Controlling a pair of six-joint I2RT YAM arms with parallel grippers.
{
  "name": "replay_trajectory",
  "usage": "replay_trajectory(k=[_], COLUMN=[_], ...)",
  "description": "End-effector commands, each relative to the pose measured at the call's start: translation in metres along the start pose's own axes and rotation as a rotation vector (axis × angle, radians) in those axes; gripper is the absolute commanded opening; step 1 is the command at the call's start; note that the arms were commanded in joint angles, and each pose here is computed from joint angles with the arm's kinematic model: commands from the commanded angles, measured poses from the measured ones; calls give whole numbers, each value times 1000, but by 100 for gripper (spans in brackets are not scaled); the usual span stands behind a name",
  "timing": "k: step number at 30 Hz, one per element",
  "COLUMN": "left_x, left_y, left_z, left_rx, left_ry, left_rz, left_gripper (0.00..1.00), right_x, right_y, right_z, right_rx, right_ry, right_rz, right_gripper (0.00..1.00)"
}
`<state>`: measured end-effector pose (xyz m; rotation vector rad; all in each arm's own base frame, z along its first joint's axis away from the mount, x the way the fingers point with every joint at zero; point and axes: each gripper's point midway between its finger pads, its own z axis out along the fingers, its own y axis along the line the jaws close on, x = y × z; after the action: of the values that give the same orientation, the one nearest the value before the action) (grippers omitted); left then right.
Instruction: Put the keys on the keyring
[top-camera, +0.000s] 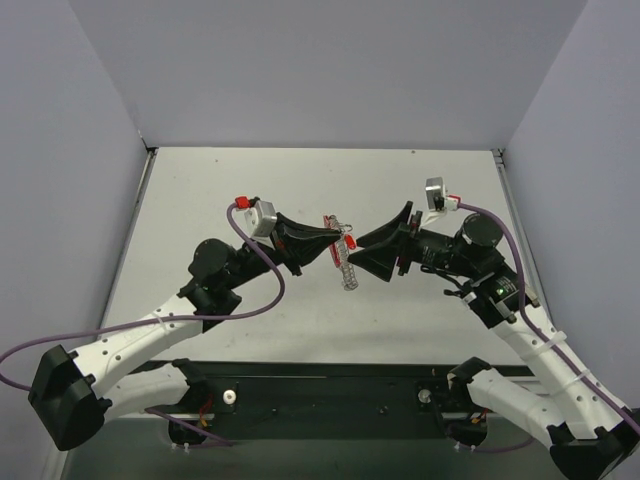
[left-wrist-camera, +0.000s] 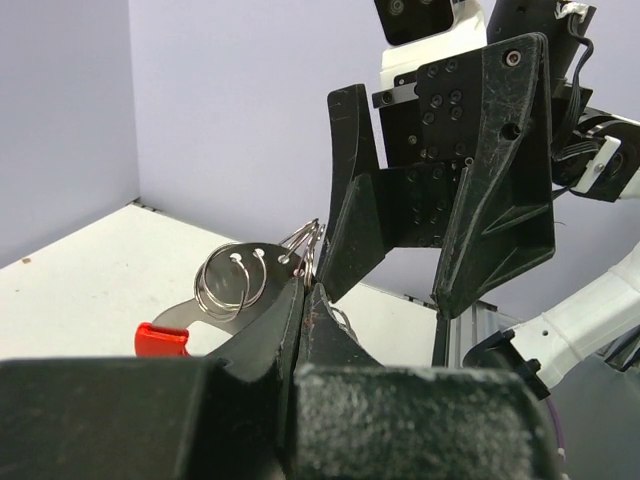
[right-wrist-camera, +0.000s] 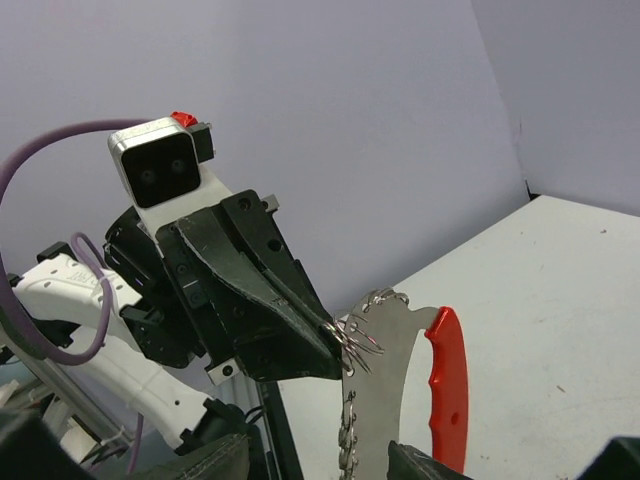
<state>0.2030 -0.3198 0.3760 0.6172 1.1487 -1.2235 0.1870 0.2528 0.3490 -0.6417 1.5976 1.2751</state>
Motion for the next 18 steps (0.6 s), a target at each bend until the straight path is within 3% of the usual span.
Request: replay_trajectory(k=[1, 9, 18], left_x=[-35, -43, -41], left_y=[-15, -15, -26], left_z=[2, -3, -3], left_rx=[41, 17, 83], left_ry=[-84, -98, -91], left_rz=[49, 43, 72], left_gripper=[0, 0, 0], right_x=[-11, -2, -4], right_y=[6, 4, 15], right_z=[-3, -3, -5], right_rx=[-17, -18, -58], right_ry=[-43, -14, -12], right_rz=[-52, -65, -118], right_gripper=[60, 76, 75])
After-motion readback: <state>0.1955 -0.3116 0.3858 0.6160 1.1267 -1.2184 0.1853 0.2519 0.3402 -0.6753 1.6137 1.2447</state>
